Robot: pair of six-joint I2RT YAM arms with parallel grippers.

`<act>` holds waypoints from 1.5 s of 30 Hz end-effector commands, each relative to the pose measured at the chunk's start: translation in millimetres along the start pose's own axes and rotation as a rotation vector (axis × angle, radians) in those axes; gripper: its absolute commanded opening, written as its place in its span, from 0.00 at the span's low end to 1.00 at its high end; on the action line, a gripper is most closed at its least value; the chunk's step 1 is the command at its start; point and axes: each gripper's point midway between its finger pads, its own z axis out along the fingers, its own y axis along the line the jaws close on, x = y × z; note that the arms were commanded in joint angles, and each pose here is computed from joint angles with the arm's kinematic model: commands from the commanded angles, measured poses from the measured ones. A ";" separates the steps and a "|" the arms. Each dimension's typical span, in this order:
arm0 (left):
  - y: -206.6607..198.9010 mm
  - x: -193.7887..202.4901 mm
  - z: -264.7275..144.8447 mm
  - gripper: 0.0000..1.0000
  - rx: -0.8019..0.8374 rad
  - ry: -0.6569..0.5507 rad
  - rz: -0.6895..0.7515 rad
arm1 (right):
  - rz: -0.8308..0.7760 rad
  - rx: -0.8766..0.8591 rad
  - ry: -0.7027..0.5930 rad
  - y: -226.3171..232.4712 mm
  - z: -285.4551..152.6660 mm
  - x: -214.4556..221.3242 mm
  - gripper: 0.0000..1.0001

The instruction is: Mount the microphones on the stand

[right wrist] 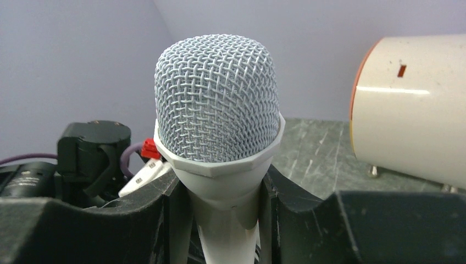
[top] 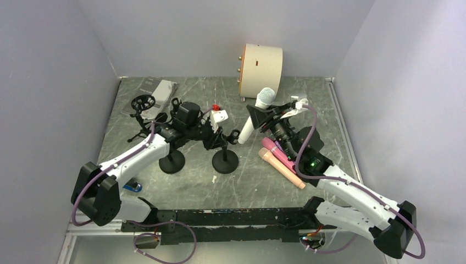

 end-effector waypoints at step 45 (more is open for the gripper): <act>-8.2 -6.3 3.0 0.03 0.020 -0.072 -0.006 | 0.045 -0.163 -0.051 -3.6 -11.3 78.4 0.00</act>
